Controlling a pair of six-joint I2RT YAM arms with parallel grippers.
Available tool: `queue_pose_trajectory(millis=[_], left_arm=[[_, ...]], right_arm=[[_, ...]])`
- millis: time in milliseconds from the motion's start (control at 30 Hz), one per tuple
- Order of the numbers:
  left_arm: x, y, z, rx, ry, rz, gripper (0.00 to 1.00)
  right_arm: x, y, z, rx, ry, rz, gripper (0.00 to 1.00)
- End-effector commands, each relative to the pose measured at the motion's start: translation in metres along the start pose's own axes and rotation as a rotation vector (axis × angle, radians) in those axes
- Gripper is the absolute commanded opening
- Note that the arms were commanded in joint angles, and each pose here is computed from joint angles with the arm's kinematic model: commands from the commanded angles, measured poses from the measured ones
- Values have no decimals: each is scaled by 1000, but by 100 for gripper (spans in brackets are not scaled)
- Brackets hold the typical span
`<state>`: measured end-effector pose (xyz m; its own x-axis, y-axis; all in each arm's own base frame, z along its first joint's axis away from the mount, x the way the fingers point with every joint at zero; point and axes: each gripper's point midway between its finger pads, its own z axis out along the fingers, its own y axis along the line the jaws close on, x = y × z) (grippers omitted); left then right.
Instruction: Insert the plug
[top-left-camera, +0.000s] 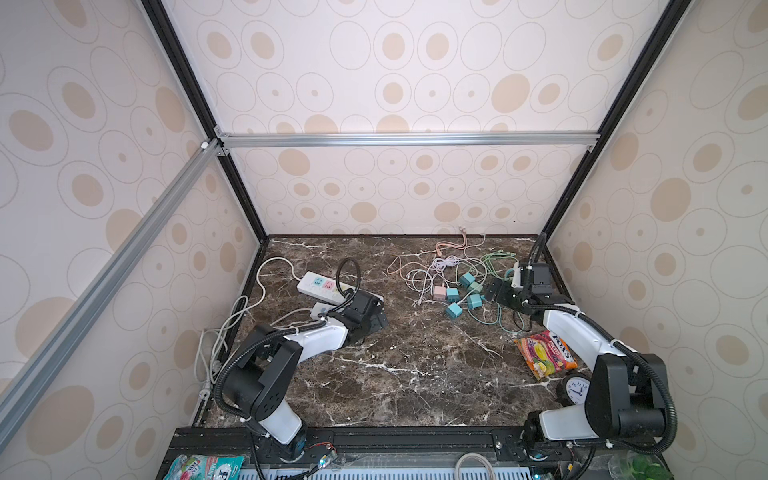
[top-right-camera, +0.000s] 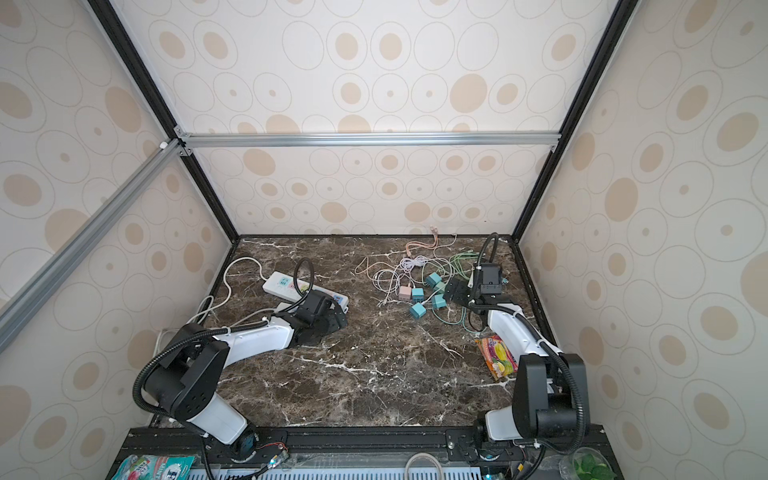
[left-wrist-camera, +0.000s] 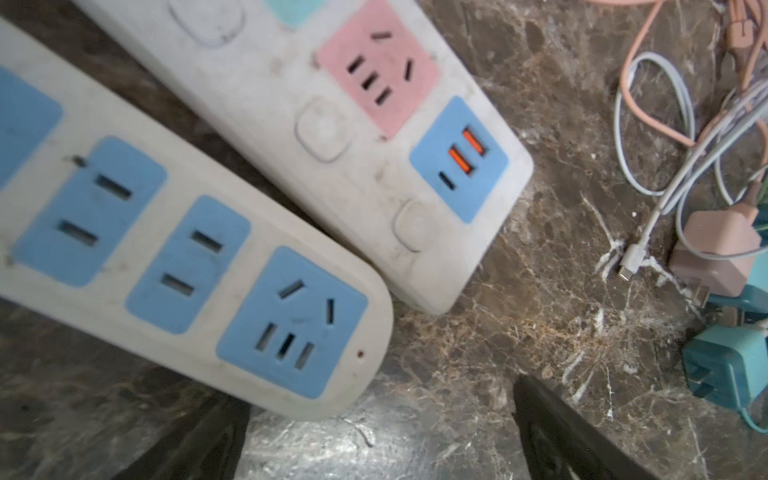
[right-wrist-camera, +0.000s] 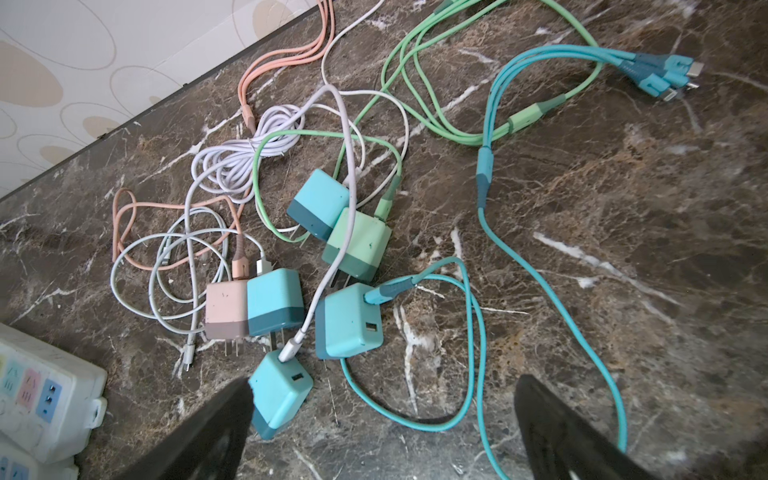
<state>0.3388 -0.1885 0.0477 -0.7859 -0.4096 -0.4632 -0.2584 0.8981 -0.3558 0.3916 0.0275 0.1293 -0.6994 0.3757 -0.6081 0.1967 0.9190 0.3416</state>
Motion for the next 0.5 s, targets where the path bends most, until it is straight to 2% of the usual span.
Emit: queue_pose_trajectory(millis=[0, 167, 233, 333, 467], left_arm=[[-19, -8, -14, -36, -67, 113, 98], [-47, -36, -42, 60, -173, 293, 98], [-58, -40, -50, 58, -217, 359, 98], [-84, -27, -52, -50, -256, 394, 98], [-124, 1, -46, -170, -252, 343, 98]], right_arm=[[-6, 19, -9, -57, -18, 18, 100], [-4, 47, -10, -128, -18, 46, 100], [-3, 62, -10, -163, -19, 59, 100], [3, 86, -6, -209, -12, 94, 100], [19, 120, -2, -245, -4, 103, 100]])
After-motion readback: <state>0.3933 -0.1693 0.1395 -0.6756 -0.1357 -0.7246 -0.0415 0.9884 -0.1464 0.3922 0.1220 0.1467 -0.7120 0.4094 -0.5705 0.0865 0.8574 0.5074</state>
